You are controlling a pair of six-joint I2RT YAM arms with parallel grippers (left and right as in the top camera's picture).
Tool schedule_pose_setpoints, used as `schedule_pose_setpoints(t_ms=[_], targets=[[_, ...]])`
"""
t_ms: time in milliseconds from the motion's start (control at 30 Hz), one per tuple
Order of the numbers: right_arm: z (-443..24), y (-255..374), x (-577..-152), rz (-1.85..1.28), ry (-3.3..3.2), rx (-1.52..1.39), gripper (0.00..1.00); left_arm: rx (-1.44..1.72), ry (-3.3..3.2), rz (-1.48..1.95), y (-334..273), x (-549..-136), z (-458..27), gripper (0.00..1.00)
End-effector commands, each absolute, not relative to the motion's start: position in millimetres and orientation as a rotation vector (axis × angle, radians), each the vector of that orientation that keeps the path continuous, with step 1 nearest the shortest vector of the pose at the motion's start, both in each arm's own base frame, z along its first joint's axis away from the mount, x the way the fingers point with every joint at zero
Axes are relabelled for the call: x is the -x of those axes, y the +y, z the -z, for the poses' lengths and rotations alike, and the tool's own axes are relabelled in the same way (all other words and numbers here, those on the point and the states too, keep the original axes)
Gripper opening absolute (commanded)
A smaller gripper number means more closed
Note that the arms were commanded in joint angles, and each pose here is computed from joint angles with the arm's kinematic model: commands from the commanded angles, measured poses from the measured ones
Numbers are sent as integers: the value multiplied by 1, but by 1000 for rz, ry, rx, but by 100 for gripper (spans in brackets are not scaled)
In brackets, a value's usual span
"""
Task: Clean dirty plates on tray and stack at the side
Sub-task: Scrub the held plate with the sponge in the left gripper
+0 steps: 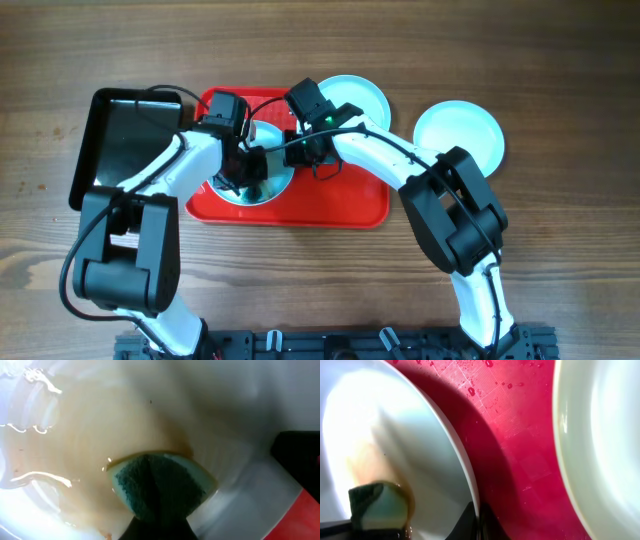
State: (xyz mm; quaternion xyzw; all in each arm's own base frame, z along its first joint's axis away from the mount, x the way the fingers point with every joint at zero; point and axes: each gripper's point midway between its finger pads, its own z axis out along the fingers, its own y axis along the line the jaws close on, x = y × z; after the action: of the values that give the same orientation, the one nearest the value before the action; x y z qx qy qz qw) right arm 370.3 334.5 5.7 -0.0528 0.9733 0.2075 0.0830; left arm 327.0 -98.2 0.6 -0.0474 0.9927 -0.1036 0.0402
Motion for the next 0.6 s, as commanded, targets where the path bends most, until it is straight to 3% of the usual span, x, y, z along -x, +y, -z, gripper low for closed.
schedule_pose_setpoints(t_ms=[0,233,567], targets=[[1,336,-369,-631,2931,155,4,303,3159,172,-75,-297,31,4],[0,337,-369,-640,2927,163,4,748,2906,-65,-40,-332,30,4],[-1,337,-371,-645,2920,163,4,738,2725,-162,-22,-366,21,4]])
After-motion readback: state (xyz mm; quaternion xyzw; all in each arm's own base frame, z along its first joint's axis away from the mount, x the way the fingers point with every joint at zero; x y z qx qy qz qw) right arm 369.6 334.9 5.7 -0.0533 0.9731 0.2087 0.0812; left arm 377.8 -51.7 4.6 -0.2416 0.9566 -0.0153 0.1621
